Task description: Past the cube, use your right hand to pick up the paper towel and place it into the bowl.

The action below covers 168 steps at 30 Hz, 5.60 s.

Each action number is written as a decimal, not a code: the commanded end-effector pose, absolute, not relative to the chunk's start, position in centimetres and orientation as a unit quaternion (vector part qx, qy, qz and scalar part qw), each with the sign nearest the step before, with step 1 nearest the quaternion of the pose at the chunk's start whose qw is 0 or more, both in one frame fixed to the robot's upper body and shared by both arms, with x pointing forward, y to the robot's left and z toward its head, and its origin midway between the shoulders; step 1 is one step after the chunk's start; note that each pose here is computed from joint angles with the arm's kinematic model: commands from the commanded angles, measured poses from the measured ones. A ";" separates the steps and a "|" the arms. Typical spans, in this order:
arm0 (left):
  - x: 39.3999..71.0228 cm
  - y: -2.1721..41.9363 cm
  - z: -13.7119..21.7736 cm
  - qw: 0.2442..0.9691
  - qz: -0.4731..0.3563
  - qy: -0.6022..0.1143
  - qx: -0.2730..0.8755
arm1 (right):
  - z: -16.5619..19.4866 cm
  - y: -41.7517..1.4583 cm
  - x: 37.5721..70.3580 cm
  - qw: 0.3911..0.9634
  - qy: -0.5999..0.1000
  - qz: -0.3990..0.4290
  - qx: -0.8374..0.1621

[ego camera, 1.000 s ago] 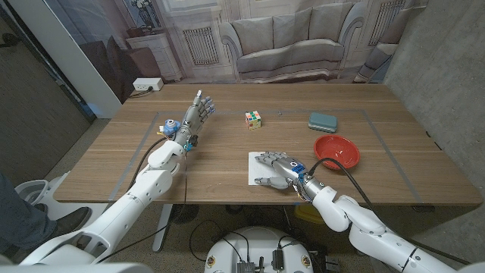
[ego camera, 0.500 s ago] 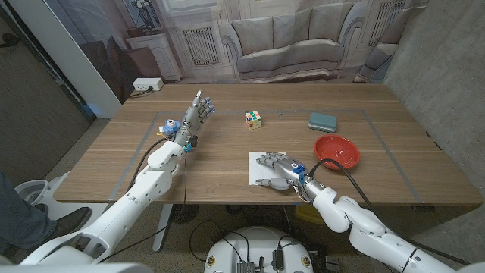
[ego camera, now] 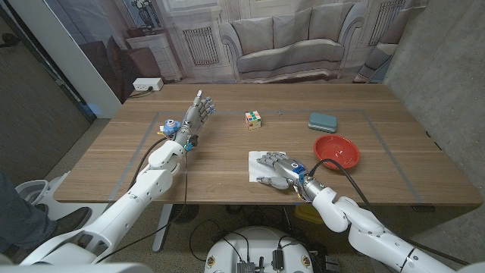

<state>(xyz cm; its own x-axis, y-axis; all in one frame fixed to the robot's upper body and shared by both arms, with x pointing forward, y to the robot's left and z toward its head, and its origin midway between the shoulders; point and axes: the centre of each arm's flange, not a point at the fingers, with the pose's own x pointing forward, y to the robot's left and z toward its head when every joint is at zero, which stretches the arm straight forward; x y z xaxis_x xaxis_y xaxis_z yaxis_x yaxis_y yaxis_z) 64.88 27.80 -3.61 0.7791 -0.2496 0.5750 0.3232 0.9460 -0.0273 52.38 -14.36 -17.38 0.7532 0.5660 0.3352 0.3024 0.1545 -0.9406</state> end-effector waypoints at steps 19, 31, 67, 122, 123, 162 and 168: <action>64.4 28.1 -4.6 0.941 -0.143 -0.297 -0.074 | -17.0 -14.7 53.1 0.681 -0.341 0.104 -0.640; 64.5 28.3 -5.0 0.941 -0.141 -0.298 -0.079 | -16.4 -14.4 53.3 0.680 -0.346 0.105 -0.638; 64.1 29.2 -5.9 0.938 -0.132 -0.305 -0.097 | -14.4 -13.8 53.5 0.666 -0.366 0.085 -0.645; 64.4 29.7 -6.2 0.940 -0.121 -0.305 -0.091 | -11.5 -13.7 52.5 0.664 -0.417 0.058 -0.618; 64.4 29.7 -6.2 0.940 -0.122 -0.304 -0.091 | -11.5 -13.7 52.4 0.664 -0.418 0.058 -0.617; 64.6 30.0 -6.0 0.940 -0.120 -0.305 -0.094 | -8.2 -13.2 50.1 0.663 -0.450 0.051 -0.595; 64.7 30.0 -6.1 0.939 -0.119 -0.306 -0.098 | -7.7 -13.3 49.9 0.665 -0.454 0.047 -0.592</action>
